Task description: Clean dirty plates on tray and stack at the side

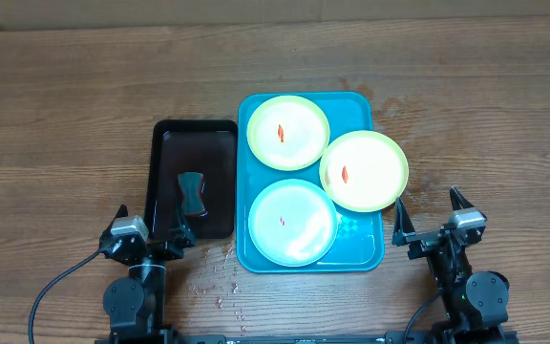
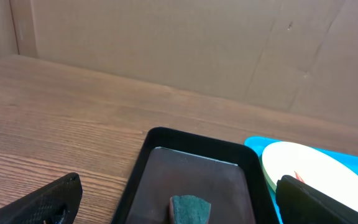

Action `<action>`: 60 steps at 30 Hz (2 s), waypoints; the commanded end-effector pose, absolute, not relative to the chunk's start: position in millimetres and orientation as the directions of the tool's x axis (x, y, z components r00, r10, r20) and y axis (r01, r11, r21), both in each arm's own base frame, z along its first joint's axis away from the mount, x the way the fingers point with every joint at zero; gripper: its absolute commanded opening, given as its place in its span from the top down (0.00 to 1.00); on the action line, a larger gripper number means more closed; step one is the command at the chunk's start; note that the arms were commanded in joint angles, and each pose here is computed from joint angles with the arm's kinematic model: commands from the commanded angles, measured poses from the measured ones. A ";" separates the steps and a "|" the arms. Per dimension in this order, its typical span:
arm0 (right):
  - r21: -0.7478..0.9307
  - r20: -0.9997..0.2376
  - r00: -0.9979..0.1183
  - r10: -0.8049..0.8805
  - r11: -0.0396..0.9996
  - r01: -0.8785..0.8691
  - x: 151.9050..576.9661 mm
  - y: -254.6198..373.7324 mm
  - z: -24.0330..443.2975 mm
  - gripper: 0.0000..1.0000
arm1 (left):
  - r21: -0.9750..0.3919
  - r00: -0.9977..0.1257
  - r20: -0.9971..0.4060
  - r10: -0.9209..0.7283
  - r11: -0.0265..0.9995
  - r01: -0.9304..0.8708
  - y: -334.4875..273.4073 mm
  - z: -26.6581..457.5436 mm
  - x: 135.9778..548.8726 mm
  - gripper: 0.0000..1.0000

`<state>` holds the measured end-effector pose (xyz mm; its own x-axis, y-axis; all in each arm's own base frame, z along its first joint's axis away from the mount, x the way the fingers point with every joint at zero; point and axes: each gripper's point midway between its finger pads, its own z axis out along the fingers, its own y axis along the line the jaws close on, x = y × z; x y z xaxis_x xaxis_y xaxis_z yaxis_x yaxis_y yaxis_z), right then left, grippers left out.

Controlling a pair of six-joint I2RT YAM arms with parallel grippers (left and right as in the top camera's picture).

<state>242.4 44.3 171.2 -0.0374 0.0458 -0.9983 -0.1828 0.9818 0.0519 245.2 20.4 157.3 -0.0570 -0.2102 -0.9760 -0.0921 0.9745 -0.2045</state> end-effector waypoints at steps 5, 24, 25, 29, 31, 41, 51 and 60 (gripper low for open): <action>0.037 -0.999 -0.033 0.032 0.986 -0.165 243.3 40.8 169.0 0.00 | -0.189 -0.062 -0.979 -0.196 0.977 -0.095 21.5 155.4 245.3 0.00; 0.047 -0.999 -0.009 0.046 0.979 -0.198 242.4 46.5 175.8 0.00 | -0.189 -0.062 -0.979 -0.196 0.977 -0.095 21.5 155.4 245.3 0.00; 0.047 -0.999 -0.009 0.046 0.979 -0.198 242.3 46.5 175.6 0.00 | -0.189 -0.062 -0.979 -0.196 0.977 -0.095 21.5 155.4 245.3 0.00; 0.047 -0.999 -0.010 0.046 0.979 -0.198 242.3 46.5 175.5 0.00 | -0.189 -0.062 -0.979 -0.196 0.977 -0.095 21.5 155.4 245.3 0.00; 0.047 -0.999 -0.010 0.045 0.979 -0.198 242.3 46.5 175.3 0.00 | -0.189 -0.062 -0.979 -0.196 0.977 -0.095 21.5 155.4 245.3 0.00; 0.077 -0.997 0.012 0.081 0.977 -0.200 241.7 46.5 184.5 0.00 | -0.189 -0.062 -0.979 -0.196 0.977 -0.095 21.5 155.4 245.3 0.00; 0.077 -0.997 -0.005 0.077 0.987 -0.143 233.2 35.2 223.9 0.00 | -0.189 -0.062 -0.979 -0.196 0.977 -0.095 21.5 155.4 245.3 0.00; 0.077 -0.996 -0.055 0.070 0.987 -0.140 241.3 36.6 221.5 0.00 | -0.189 -0.062 -0.979 -0.196 0.977 -0.095 21.5 155.4 245.3 0.00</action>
